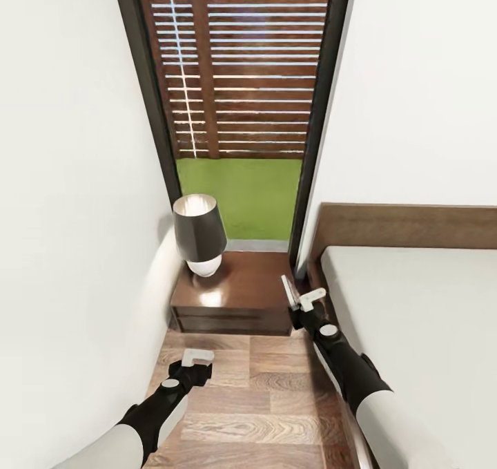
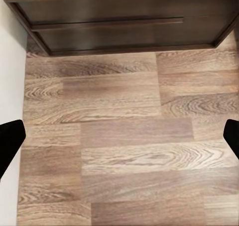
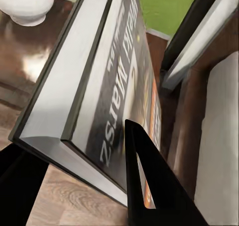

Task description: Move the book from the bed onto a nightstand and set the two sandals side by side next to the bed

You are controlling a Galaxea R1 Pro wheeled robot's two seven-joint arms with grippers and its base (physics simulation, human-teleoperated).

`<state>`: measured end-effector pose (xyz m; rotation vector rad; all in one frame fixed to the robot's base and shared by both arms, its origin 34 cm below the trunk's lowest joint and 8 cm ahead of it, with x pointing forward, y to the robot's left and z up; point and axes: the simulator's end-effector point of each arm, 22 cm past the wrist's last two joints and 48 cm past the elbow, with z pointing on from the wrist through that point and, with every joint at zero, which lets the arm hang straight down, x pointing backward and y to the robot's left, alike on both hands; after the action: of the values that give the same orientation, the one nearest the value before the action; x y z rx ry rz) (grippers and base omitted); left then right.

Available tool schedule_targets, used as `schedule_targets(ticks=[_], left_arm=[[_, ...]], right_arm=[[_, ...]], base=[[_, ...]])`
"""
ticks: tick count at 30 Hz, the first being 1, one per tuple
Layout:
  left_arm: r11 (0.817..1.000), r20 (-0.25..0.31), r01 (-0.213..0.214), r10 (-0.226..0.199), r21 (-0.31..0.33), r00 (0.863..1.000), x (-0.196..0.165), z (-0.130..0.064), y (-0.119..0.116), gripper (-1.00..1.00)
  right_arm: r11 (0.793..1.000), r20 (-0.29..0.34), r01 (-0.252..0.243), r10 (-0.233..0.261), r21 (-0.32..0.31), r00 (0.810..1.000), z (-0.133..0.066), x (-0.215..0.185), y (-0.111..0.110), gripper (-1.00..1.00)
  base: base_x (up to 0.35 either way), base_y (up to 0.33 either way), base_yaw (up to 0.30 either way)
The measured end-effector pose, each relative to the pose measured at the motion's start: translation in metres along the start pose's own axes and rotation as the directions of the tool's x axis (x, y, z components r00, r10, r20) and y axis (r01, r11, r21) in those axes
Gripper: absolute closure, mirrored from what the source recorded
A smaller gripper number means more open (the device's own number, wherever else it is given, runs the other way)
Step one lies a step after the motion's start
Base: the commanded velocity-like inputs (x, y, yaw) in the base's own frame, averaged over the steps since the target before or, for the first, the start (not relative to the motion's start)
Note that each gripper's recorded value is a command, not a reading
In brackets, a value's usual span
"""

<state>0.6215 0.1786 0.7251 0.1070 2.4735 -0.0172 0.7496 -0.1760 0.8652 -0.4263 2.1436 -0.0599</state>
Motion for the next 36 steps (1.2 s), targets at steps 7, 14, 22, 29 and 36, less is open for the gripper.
schedule_targets(ticks=[7, 14, 22, 29, 36], left_arm=[[1.000, 0.001, -0.001, 0.001, 0.005, 1.000, 0.000, 0.000, -0.001, -1.00], [1.000, 0.002, -0.002, 0.002, 0.014, 1.000, -0.001, 0.000, -0.003, -1.00], [1.000, 0.002, -0.002, 0.002, 0.015, 1.000, -0.001, 0.000, -0.004, -1.00], [1.000, 0.003, -0.001, 0.001, 0.008, 1.000, -0.001, 0.000, -0.002, -1.00], [1.000, -0.002, 0.002, -0.002, -0.004, 1.000, 0.003, 0.000, 0.002, -1.00]], right_arm=[[0.965, -0.013, 0.218, -0.219, 0.143, 0.976, -0.003, -0.003, -0.027, 1.00], [0.887, 0.032, 0.411, -0.427, 0.210, 0.904, -0.008, -0.025, -0.005, 1.00], [0.882, 0.036, 0.419, -0.436, 0.216, 0.899, -0.009, -0.026, -0.003, 1.00], [0.882, 0.035, 0.418, -0.435, 0.216, 0.900, -0.009, -0.026, -0.004, 1.00], [0.884, 0.033, 0.415, -0.431, 0.216, 0.902, -0.009, -0.025, -0.004, 1.00]], base=[[0.024, 0.000, 0.000], [0.001, 0.000, 0.000], [0.000, 0.000, 0.003], [0.000, 0.000, 0.162], [0.000, 0.000, 0.212]])
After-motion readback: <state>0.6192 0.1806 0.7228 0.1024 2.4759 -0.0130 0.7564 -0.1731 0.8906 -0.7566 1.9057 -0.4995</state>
